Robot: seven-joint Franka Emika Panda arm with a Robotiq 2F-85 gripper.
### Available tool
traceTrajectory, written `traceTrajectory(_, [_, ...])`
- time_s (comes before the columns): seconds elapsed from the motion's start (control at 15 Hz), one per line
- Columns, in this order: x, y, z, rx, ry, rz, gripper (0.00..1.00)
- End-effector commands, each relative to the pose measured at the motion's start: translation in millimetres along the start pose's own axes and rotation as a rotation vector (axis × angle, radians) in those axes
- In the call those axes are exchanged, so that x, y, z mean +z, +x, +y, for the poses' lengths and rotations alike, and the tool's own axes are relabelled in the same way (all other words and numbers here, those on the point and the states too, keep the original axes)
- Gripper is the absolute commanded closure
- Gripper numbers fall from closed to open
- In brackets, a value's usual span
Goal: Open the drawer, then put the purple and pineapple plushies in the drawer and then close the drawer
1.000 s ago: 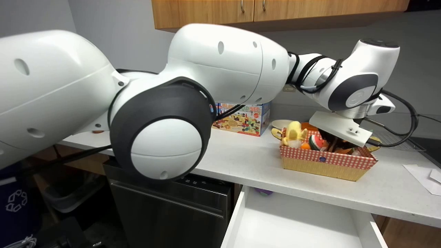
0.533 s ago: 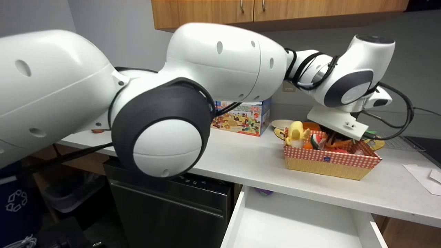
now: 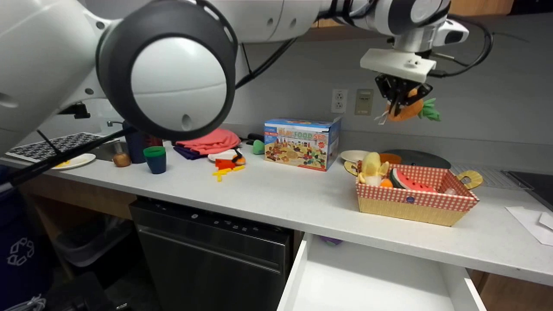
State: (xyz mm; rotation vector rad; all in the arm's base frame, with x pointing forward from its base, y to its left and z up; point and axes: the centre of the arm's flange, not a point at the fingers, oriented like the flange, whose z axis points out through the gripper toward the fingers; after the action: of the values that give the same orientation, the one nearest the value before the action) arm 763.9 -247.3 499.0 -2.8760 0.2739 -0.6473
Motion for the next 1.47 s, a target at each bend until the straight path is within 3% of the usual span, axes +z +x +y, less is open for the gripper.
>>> traceTrajectory(0.0, [-47.7, -67.4, -10.6, 0.14, -0.082, -0.103, 0.97])
traceTrajectory(0.27, [-61.1, -88.5, 14.2, 0.313, -0.176, -0.197, 0.97])
traceTrajectory(0.53, [-55.9, -108.8, 47.0, 0.524, -0.218, -0.254, 0.97])
traceTrajectory(1.0, [-18.5, -172.5, 112.8, 0.903, -0.298, -0.389, 0.97])
traceTrajectory(1.4, [34.8, -253.5, 169.4, 1.102, -0.372, -0.485, 0.97])
